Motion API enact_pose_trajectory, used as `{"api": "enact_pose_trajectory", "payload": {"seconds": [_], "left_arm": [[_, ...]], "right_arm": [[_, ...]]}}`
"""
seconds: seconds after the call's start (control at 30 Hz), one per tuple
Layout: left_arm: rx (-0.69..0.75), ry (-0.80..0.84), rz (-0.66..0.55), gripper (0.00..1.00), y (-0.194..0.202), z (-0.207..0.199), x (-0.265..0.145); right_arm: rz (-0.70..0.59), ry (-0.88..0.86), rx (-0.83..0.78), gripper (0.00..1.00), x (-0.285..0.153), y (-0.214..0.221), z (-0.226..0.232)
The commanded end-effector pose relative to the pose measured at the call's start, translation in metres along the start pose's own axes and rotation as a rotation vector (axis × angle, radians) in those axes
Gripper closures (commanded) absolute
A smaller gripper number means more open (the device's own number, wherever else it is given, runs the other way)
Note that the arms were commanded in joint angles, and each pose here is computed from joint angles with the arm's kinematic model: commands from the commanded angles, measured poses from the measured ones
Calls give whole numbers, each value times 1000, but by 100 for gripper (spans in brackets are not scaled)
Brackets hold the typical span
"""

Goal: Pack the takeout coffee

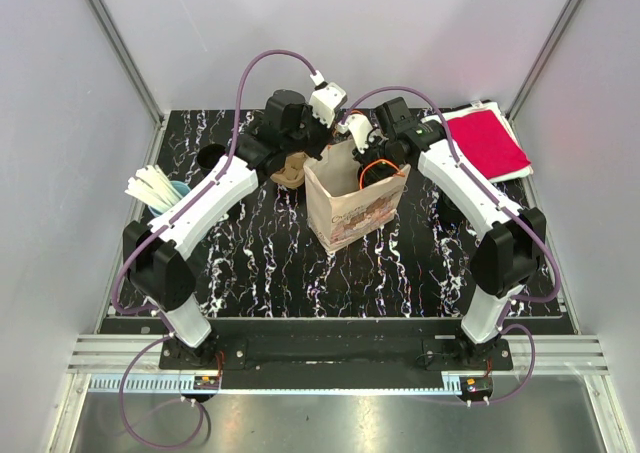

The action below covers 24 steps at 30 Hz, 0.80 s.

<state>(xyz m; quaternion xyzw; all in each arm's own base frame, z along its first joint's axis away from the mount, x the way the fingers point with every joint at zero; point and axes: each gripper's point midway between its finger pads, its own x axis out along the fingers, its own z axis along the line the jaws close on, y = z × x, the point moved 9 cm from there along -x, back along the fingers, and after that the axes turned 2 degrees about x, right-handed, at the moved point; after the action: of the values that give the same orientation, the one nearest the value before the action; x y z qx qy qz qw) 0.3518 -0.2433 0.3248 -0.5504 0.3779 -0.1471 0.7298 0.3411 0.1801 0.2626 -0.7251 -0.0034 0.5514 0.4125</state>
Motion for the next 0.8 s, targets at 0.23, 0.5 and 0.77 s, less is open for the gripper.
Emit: {"api": "enact_pose_trajectory", "payload": {"seconds": [0.23,0.5,0.77], "left_arm": [[5,8,-91,100,-24,0,-10],[6,7,-88,100,-23,0,-11],[7,11,-85,100,-22,-1,-10]], "right_arm": [[-37,5,-24,100,-3,-6,1],[-26,8,-25,100,0,-4,0],[-22,10,-26,100,5,-3,-1]]}}
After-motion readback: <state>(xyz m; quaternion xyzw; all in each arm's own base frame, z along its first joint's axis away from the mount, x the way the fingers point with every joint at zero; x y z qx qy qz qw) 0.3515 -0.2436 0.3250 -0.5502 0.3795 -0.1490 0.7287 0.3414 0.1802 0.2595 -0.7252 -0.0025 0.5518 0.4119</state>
